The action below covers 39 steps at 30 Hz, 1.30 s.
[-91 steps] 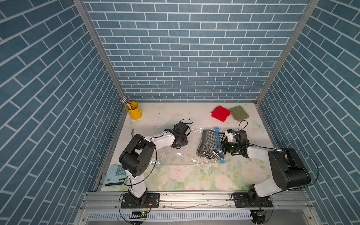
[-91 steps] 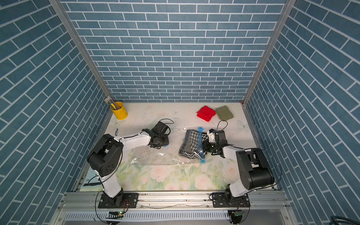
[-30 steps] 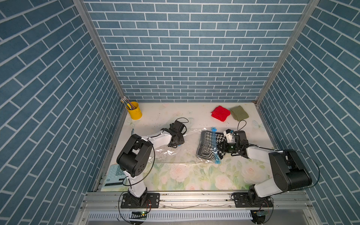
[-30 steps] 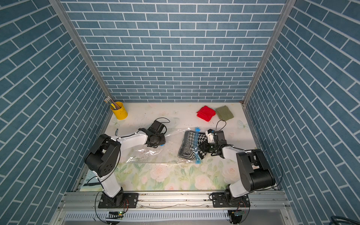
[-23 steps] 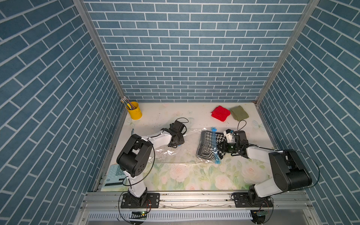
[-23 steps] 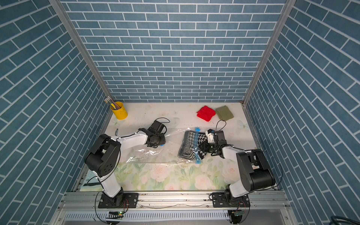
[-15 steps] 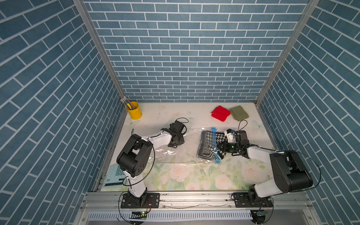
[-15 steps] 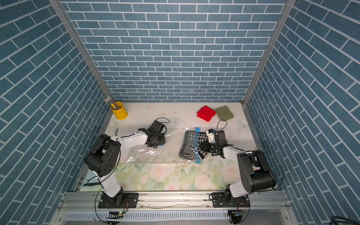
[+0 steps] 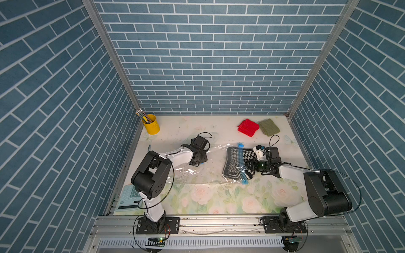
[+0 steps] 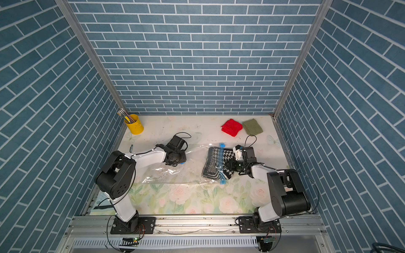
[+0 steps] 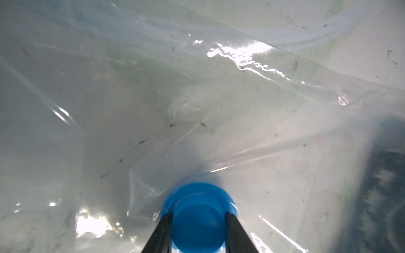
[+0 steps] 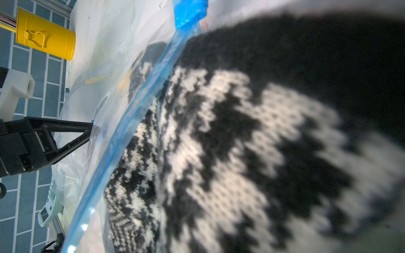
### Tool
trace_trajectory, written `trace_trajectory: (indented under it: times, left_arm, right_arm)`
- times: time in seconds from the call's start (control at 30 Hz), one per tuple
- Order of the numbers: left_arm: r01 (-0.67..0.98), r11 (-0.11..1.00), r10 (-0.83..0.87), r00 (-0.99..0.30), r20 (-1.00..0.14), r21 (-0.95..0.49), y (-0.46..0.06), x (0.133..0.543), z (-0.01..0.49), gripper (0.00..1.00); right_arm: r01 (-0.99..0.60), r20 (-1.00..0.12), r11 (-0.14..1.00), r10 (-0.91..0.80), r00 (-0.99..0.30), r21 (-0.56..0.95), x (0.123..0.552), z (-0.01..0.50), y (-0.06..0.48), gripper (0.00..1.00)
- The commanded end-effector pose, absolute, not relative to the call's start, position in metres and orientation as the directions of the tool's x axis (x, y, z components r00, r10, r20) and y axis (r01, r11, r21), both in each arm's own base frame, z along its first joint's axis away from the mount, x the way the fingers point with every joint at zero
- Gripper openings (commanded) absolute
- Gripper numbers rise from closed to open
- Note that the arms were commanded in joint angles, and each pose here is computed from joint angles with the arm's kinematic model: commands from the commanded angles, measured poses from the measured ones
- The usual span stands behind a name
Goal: Take the scarf out of the vacuum bag
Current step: Take out the scarf from the vacuum bag.
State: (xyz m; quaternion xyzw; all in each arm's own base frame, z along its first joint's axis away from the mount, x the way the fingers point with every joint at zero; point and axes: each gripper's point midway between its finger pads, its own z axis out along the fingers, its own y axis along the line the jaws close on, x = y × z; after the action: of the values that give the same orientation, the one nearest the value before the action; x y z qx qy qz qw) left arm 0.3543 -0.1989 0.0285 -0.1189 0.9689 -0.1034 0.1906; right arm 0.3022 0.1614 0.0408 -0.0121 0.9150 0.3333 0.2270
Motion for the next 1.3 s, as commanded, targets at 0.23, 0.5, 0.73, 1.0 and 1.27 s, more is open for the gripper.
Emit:
trace_trajectory:
  times: [0.23, 0.5, 0.73, 1.0, 1.27]
  left_arm:
    - [-0.24, 0.957, -0.282, -0.896, -0.342, -0.162, -0.175, 0.344, 0.024, 0.05]
    - [-0.245, 0.956, -0.287, -0.896, -0.339, -0.162, -0.174, 0.341, 0.023, 0.05]
    - [-0.246, 0.955, -0.289, -0.893, -0.344, -0.163, -0.174, 0.343, 0.025, 0.05]
    - [-0.247, 0.955, -0.291, -0.892, -0.346, -0.165, -0.174, 0.344, 0.025, 0.05]
    - [-0.252, 0.955, -0.293, -0.889, -0.351, -0.157, -0.173, 0.344, 0.027, 0.05]
  right_arm:
    - [-0.154, -0.419, 0.798, 0.132, -0.898, 0.582, 0.299, 0.035, 0.153, 0.0]
    - [-0.156, -0.421, 0.799, 0.131, -0.897, 0.58, 0.298, 0.037, 0.152, 0.0]
    - [-0.164, -0.438, 0.795, 0.138, -0.889, 0.584, 0.298, 0.044, 0.15, 0.0]
    - [-0.157, -0.424, 0.793, 0.137, -0.895, 0.588, 0.298, 0.038, 0.151, 0.0]
    - [-0.164, -0.401, 0.784, 0.117, -0.908, 0.599, 0.294, 0.031, 0.158, 0.0]
